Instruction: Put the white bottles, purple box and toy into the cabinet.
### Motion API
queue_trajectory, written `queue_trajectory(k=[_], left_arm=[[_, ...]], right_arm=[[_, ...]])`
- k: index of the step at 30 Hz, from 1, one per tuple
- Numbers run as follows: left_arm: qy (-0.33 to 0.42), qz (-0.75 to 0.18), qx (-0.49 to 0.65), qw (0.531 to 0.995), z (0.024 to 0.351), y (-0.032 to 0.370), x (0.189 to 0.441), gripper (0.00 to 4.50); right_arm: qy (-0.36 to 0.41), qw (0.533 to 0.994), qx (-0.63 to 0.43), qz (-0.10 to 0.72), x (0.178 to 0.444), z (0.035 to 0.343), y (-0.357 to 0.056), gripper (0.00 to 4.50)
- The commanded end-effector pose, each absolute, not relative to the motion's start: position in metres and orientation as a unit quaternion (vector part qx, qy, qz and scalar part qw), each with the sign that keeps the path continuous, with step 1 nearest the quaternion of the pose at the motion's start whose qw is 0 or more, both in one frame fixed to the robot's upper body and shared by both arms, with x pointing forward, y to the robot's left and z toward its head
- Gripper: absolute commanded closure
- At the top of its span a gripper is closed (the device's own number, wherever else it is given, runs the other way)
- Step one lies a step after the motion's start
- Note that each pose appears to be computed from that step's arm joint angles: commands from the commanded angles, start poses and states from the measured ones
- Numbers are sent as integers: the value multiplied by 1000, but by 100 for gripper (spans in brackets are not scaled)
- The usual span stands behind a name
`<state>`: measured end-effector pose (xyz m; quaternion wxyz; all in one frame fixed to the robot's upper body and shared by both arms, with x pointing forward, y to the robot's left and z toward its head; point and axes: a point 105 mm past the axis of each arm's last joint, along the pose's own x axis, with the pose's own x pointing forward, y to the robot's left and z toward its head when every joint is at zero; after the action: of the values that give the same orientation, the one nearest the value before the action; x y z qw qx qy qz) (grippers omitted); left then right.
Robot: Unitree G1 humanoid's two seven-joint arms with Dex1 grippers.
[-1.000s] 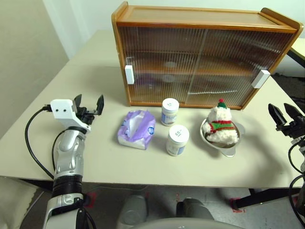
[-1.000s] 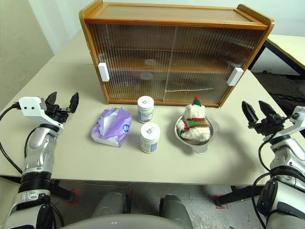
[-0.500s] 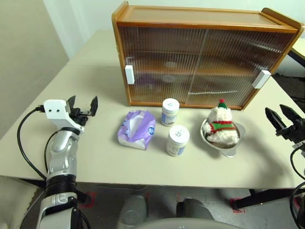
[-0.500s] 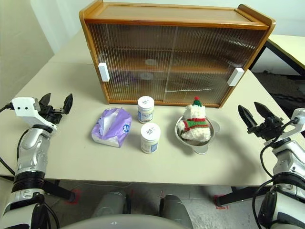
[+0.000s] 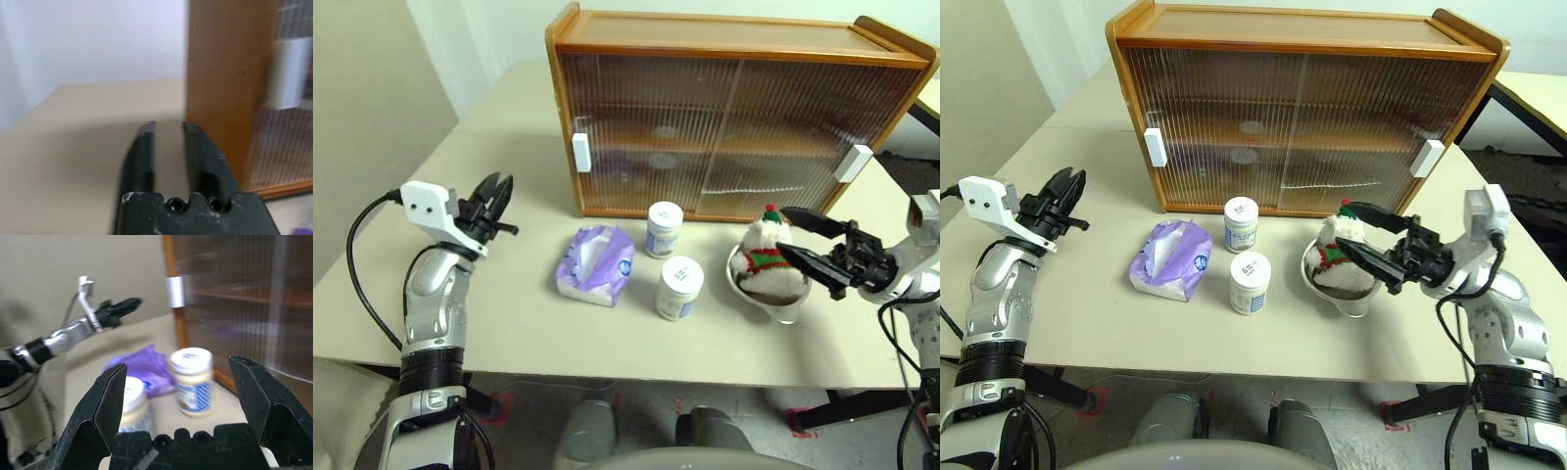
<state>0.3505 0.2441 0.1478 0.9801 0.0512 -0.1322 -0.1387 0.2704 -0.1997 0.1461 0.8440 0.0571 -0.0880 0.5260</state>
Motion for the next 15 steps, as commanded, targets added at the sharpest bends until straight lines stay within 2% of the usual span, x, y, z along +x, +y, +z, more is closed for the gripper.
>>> queue_trajectory(k=[1,15], left_arm=[[-134,-168,71,974,158,227,355,446],[-125,-229,115,958,162,184,377,446]], right_arm=[[-95,840,60,530,274,149,-189,0],[-98,821,37,561,272,149,-171,0]])
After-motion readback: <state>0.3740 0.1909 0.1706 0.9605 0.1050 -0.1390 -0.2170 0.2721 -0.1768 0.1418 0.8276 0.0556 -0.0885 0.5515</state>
